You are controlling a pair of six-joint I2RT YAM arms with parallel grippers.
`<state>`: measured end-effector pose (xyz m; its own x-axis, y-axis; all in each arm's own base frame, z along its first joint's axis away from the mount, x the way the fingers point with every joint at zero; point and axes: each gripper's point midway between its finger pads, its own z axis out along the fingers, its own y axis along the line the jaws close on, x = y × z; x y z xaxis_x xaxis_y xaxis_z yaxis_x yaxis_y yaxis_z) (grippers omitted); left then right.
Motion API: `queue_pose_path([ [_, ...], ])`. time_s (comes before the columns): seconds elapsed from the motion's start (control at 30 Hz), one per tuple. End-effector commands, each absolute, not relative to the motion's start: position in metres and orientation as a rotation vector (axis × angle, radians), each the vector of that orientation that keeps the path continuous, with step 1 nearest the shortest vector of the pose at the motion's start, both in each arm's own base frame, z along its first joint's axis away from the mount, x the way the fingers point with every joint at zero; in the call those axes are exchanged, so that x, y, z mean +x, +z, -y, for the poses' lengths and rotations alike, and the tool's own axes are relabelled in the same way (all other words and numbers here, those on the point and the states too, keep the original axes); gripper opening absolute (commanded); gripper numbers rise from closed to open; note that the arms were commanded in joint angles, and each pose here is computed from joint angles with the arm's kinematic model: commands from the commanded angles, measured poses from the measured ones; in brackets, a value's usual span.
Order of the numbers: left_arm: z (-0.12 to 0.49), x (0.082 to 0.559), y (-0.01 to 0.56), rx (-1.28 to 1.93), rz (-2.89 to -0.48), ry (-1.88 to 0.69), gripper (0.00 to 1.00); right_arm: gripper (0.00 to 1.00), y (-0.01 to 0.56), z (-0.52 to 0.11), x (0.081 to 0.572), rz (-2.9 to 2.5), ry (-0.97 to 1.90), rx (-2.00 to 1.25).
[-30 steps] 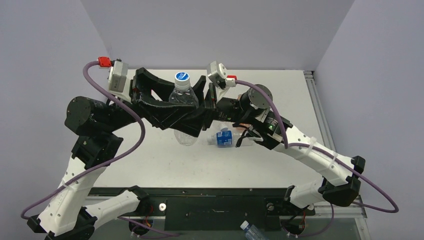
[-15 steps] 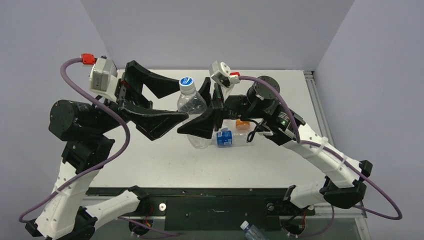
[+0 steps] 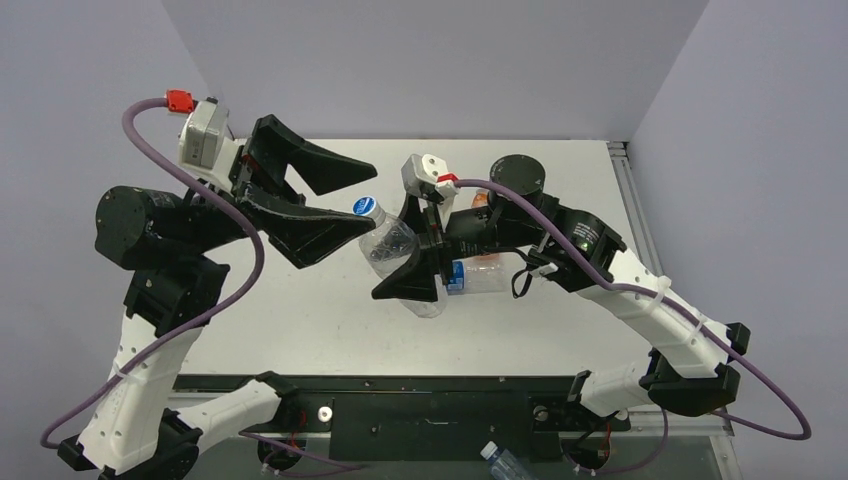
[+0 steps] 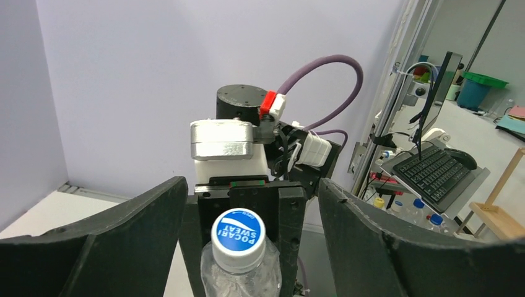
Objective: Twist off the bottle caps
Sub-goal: Unscrew the bottle cap from the plastic bottle.
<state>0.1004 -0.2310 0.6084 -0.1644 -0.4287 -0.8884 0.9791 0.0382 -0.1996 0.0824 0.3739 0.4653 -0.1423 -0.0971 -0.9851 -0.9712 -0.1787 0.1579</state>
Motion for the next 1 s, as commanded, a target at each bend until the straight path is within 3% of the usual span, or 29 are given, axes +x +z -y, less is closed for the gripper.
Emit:
queue_pose_path([
  [0.0,0.232,0.099,0.603,0.763,-1.06,-1.481,0.73,0.01,0.489,-0.364,0.075,-1.184,1.39,-1.359],
  [0.2,0.234,0.105,0.595,0.759,-1.096,-1.491,0.83,0.0,0.488,-0.362,0.075,-1.178,1.372,-1.38],
  [0.33,0.235,0.104,0.594,0.771,-1.096,-1.498,0.81,0.0,0.49,-0.366,0.083,-1.183,1.377,-1.354],
  [0.4,0.235,0.102,0.595,0.784,-1.086,-1.504,0.74,0.0,0.49,-0.37,0.086,-1.19,1.386,-1.345],
  [0.47,0.235,0.101,0.595,0.796,-1.077,-1.508,0.55,0.0,0.49,-0.373,0.089,-1.194,1.394,-1.342],
  [0.53,0.235,0.099,0.595,0.807,-1.065,-1.507,0.42,0.0,0.489,-0.379,0.092,-1.204,1.4,-1.341],
  [0.7,0.236,0.092,0.592,0.85,-1.057,-1.532,0.32,0.0,0.5,-0.381,0.094,-1.175,1.409,-1.324],
  [0.83,0.236,0.088,0.592,0.884,-1.035,-1.525,0.04,0.0,0.5,-0.381,0.095,-1.173,1.419,-1.316],
  [0.97,0.235,0.083,0.591,0.901,-1.037,-1.539,0.0,0.0,0.502,-0.382,0.097,-1.163,1.437,-1.304],
])
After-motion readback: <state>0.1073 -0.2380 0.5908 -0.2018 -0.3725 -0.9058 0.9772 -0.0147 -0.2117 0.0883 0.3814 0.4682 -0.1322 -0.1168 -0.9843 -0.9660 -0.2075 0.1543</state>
